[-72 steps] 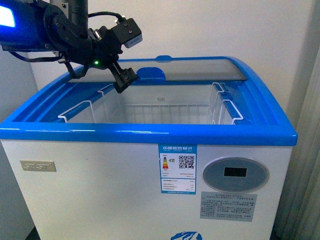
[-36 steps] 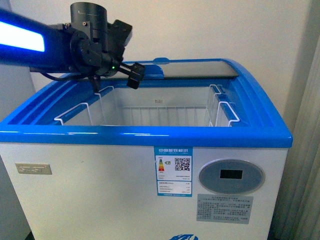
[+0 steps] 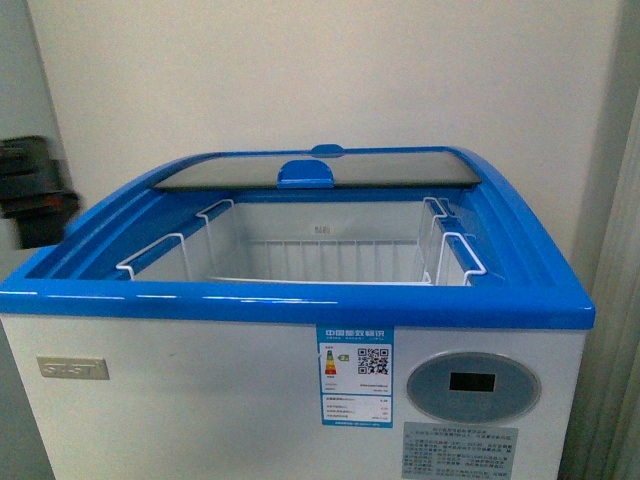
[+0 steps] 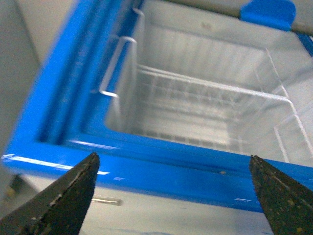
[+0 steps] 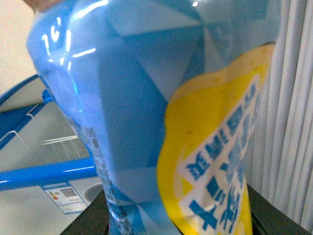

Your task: Put drink in fridge

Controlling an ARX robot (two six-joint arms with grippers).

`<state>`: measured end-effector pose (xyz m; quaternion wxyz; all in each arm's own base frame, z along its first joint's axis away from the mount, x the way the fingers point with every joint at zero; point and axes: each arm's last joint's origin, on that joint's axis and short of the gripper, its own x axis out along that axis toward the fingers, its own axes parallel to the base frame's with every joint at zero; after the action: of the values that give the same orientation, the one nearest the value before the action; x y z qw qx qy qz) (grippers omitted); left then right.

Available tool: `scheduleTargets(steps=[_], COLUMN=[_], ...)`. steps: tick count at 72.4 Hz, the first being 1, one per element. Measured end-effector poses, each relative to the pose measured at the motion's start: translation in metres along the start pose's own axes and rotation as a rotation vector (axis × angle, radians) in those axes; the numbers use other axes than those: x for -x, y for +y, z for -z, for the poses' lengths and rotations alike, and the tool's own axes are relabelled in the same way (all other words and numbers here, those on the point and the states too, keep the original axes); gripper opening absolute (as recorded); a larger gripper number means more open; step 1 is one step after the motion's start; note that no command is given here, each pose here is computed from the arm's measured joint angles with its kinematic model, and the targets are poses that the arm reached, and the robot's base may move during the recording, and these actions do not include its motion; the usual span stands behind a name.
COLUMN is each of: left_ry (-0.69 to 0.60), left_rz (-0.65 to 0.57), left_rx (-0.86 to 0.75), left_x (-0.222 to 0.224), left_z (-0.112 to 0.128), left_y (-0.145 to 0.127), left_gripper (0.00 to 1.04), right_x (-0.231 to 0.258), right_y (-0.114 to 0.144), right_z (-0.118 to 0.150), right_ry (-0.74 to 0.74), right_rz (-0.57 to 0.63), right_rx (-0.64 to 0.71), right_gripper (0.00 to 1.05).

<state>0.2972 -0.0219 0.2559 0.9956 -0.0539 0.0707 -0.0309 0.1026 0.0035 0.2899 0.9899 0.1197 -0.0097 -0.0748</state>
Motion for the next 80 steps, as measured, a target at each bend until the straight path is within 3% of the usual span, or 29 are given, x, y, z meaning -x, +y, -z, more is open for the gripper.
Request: scheduleTargets(steps=[9,15,20,31,34,38,48,54,60,80], left_ry=[-0.191,-0.170,-0.131,-0.134,-0.143,-0.143,-0.137,-0.137,-0.136,-0.141], left_rz=[-0.074,-0.063,-0.058,-0.059,-0.060,-0.060,-0.060,-0.061,-0.061,-0.060], left_rx=[-0.067,-0.081,-0.088,-0.093,-0.091,-0.096,-0.097,-0.097,-0.097,-0.097], left_x=[0.075,0.088,0.092,0.106,0.111,0.117,0.125,0.130,0.137,0.149], left_z=[0.028,0.045,0.059,0.071,0.073,0.077,0.085,0.088,0.093,0.102], left_y=[0.021,0.021,0.022,0.022,0.022,0.022,0.022,0.022,0.022,0.022], left_gripper=[0.56,0.44,0.33,0.10,0.02,0.03,0.03,0.03,0.03,0.03], right_x=[-0.002,-0.005,-0.021,-0.080,-0.113,-0.153,-0.208,-0.235,-0.272,-0.318], right_y=[0.000,0.001,0.008,0.034,0.053,0.078,0.123,0.148,0.179,0.200], right_z=[0.000,-0.011,-0.015,-0.038,-0.050,-0.050,-0.031,-0.016,0.007,0.060], right_ry=[0.047,0.312,0.407,0.326,0.273,0.263,0.302,0.323,0.342,0.414], right_rz=[-0.013,-0.153,-0.279,-0.367,-0.373,-0.413,-0.533,-0.561,-0.538,-0.513], right_rx=[0.028,0.225,0.381,0.737,0.888,1.076,1.343,1.438,1.498,1.538], right_gripper=[0.41,0.41,0.41,0.41,0.41,0.41,0.41,0.41,0.41,0.41])
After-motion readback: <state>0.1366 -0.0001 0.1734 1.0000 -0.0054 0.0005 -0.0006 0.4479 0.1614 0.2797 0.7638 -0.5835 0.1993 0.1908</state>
